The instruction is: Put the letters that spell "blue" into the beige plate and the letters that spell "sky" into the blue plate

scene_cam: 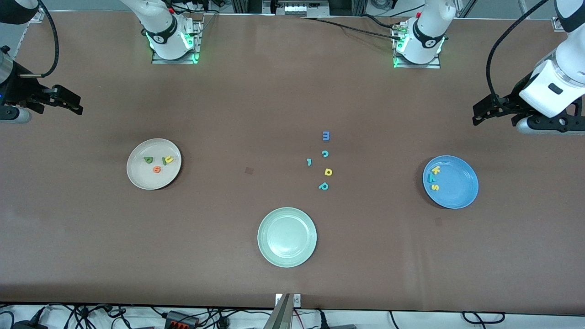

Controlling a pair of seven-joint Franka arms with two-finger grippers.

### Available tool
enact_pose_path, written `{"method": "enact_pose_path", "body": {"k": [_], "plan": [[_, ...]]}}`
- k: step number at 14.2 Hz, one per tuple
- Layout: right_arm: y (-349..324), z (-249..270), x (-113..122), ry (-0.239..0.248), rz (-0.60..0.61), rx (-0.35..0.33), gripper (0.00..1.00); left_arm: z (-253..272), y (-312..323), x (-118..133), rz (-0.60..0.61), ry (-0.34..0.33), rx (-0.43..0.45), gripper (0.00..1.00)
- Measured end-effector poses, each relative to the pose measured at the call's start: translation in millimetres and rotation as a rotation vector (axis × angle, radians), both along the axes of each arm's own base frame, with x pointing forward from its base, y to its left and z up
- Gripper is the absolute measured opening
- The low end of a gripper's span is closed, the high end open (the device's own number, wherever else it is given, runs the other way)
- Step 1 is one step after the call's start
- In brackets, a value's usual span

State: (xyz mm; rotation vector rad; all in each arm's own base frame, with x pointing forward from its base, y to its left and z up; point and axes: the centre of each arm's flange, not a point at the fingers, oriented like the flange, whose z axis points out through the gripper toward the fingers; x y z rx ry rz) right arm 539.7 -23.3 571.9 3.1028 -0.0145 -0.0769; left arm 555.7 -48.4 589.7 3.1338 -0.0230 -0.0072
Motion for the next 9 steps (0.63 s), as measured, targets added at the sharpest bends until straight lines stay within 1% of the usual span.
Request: {"method": "enact_pose_path", "body": {"k": [3, 9], "plan": [[0.0, -0.9, 0.4, 0.002, 0.0, 0.0, 1.0, 4.4, -12.4, -0.7, -0.023, -0.009, 0.005, 1.0], [0.0, -1.4, 0.6, 0.003, 0.0, 0.0, 1.0, 5.1, -10.1, -0.5, -0.019, -0.01, 0.006, 1.0]]}}
